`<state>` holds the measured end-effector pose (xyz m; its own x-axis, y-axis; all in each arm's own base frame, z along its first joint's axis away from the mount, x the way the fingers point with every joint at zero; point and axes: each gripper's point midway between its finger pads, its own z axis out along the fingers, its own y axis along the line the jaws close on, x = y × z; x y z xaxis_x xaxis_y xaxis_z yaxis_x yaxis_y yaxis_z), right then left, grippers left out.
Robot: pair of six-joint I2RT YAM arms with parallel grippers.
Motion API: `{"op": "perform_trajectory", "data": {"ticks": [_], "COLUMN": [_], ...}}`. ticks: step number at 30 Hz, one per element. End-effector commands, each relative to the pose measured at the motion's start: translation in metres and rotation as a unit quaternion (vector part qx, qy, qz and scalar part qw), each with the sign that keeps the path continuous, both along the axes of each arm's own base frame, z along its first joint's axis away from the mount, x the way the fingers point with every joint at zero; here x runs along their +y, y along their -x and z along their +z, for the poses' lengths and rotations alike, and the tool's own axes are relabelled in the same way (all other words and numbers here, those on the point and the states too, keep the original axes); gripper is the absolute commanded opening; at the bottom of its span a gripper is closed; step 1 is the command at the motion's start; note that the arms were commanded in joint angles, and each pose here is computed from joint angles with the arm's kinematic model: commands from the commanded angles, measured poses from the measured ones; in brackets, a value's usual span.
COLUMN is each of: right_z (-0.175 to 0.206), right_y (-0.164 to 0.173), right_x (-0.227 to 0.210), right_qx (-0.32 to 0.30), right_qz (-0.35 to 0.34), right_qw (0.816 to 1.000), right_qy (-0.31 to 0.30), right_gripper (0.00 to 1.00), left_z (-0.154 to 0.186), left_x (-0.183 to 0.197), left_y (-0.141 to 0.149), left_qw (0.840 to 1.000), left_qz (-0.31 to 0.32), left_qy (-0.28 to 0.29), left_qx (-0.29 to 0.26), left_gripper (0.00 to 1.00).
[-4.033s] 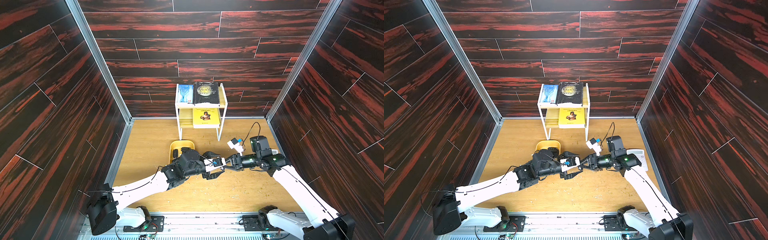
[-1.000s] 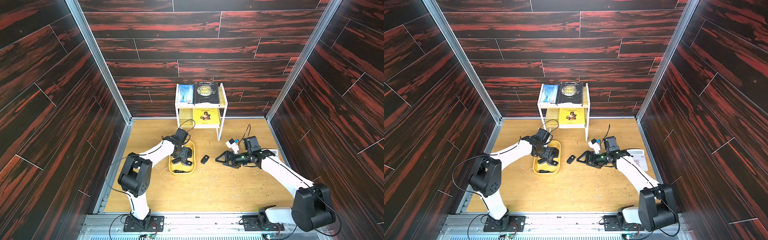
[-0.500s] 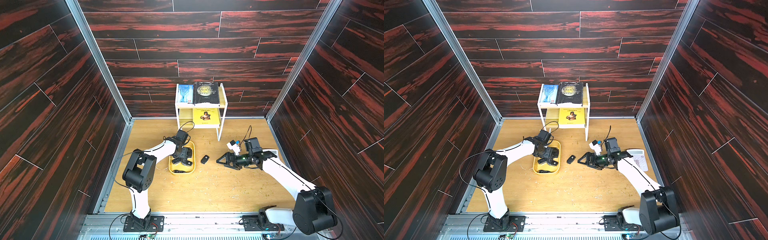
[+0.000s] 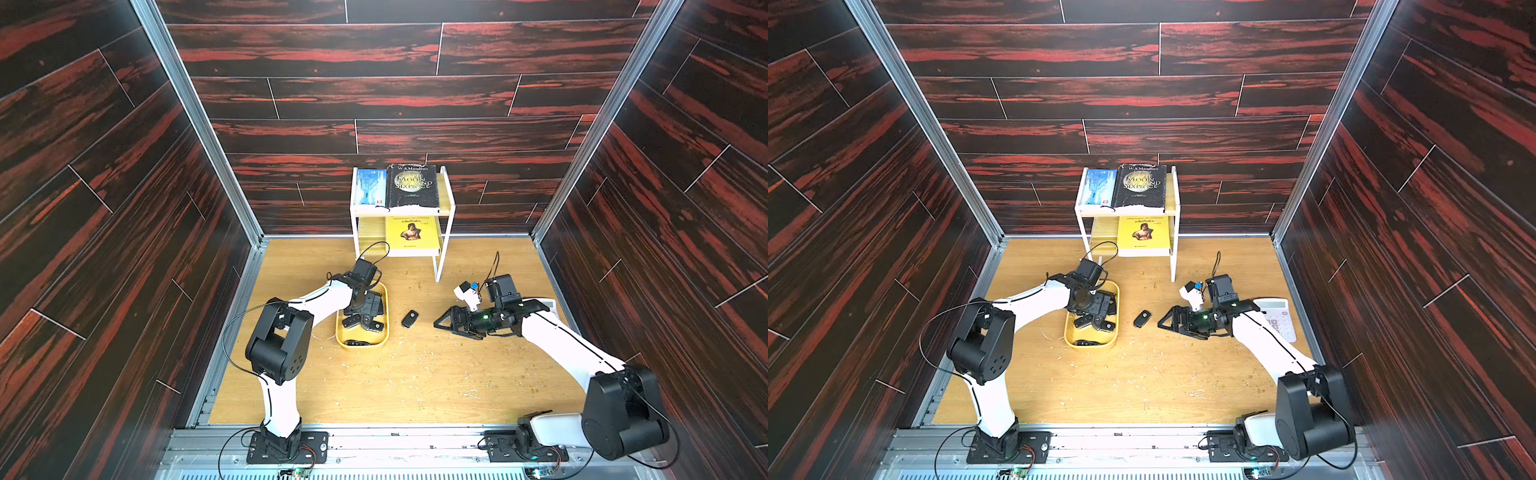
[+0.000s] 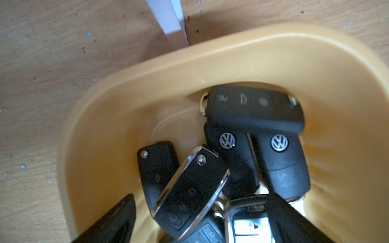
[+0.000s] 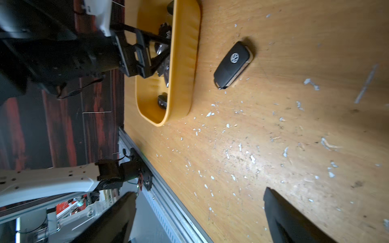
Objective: Place the car key into the storage box
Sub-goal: Place the car key in the storage box.
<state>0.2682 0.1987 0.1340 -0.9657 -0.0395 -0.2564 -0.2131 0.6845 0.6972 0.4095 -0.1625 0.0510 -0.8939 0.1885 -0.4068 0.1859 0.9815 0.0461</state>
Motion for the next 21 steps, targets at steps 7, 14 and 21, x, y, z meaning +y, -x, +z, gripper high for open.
{"op": "perform_trajectory", "data": {"ticks": [7, 14, 21], "right_z": [-0.016, -0.038, -0.06], "right_y": [-0.036, -0.048, -0.059], "right_x": [0.004, 0.036, 0.046], "right_qx": [-0.04, -0.066, -0.087], "right_qz": [0.012, 0.05, 0.095], "right_qw": [0.989, 0.965, 0.941], "right_qy": [0.139, 0.247, 0.313], "right_gripper": [0.98, 0.99, 0.99], "left_z": [0.049, 0.073, 0.14], "left_x": [-0.018, -0.017, -0.013], "left_y": [-0.01, -0.003, 0.018], "left_qw": [0.997, 0.995, 0.985], "left_qz": [-0.006, -0.01, -0.019], "left_qy": [0.066, 0.077, 0.121], "left_qx": [-0.042, -0.059, -0.123], "left_gripper": [1.0, 1.0, 1.0]}}
